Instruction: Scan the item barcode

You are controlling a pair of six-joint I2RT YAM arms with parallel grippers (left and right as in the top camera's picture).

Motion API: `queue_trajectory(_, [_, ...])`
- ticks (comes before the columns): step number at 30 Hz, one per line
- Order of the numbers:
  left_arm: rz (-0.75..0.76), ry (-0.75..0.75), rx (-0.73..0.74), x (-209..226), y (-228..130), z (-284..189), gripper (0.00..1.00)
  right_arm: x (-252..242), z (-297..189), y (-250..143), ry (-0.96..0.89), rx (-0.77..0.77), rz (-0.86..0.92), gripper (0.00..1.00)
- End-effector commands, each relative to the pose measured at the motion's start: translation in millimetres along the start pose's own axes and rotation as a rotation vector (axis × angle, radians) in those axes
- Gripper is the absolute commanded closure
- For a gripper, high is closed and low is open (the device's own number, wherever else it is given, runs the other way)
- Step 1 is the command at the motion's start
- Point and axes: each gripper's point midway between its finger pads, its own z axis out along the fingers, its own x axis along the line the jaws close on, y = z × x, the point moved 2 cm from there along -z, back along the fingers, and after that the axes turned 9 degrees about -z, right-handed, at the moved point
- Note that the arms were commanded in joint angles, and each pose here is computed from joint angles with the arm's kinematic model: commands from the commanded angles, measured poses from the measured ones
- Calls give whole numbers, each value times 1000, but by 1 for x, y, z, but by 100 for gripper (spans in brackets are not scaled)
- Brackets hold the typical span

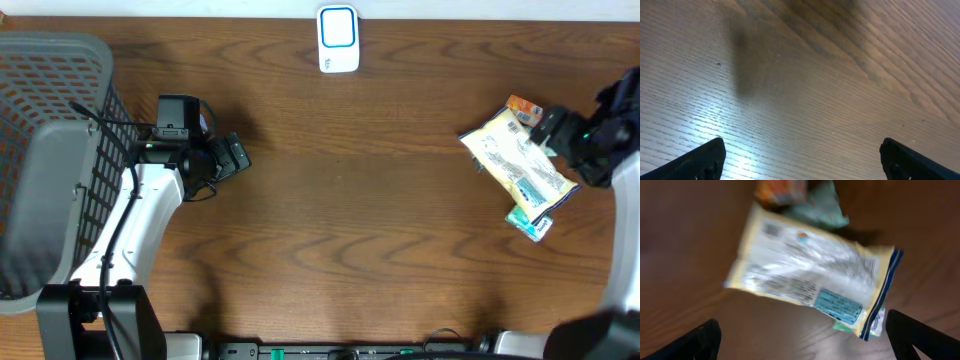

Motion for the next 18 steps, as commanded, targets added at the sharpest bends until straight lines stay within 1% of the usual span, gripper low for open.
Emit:
queue_trajectory(1, [0, 16, 0, 5, 0, 2, 2, 39, -59, 11, 132, -145, -133, 1])
queue_trajectory(3, [0, 16, 0, 5, 0, 2, 2, 71, -81, 4, 269, -189, -234, 1])
queue_trajectory(4, [0, 16, 0, 5, 0, 2, 2, 97, -98, -5, 378, -214, -327, 1])
queue_trajectory(7, [0, 16, 0, 5, 0, 2, 2, 131, -119, -24, 503, -236, -478, 1])
queue_trajectory(12, [0, 16, 0, 5, 0, 2, 2, 172, -137, -56, 614, -213, -614, 1])
queue_trajectory(15, [0, 16, 0, 5, 0, 2, 2, 186, -140, -71, 651, -184, -662, 1])
queue_trajectory(18, [0, 16, 0, 5, 0, 2, 2, 192, -142, -77, 671, -175, -686, 1])
